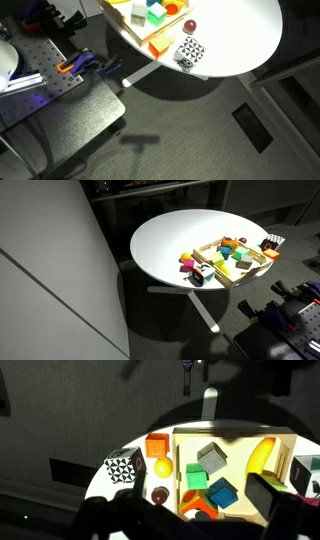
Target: Pick up the black and white object and then place it on the tray
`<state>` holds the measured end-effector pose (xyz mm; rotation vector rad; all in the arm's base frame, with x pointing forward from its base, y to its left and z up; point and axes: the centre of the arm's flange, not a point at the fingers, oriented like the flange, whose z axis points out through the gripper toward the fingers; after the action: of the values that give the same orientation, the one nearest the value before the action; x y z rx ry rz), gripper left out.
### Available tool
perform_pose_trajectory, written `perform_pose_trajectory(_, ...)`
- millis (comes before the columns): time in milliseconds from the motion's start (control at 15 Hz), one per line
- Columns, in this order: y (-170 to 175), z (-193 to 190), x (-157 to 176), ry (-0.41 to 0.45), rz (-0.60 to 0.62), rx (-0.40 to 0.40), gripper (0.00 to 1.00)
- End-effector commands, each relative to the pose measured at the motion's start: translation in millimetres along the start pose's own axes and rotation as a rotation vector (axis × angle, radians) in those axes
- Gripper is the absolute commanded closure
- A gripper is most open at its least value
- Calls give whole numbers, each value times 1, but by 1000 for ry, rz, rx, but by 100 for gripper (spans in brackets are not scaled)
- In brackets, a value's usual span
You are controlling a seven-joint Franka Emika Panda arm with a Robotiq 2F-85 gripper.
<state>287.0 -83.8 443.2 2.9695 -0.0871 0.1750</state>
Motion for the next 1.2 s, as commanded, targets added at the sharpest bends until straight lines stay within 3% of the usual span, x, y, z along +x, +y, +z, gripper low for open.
perform_pose_trajectory(0, 0, 1, 0, -4, -1, 1, 0)
perform_pose_trajectory(400, -2, 4, 3, -14, -1, 0, 0)
perform_pose_trajectory(1133, -13, 31, 79, -78, 18, 0, 0)
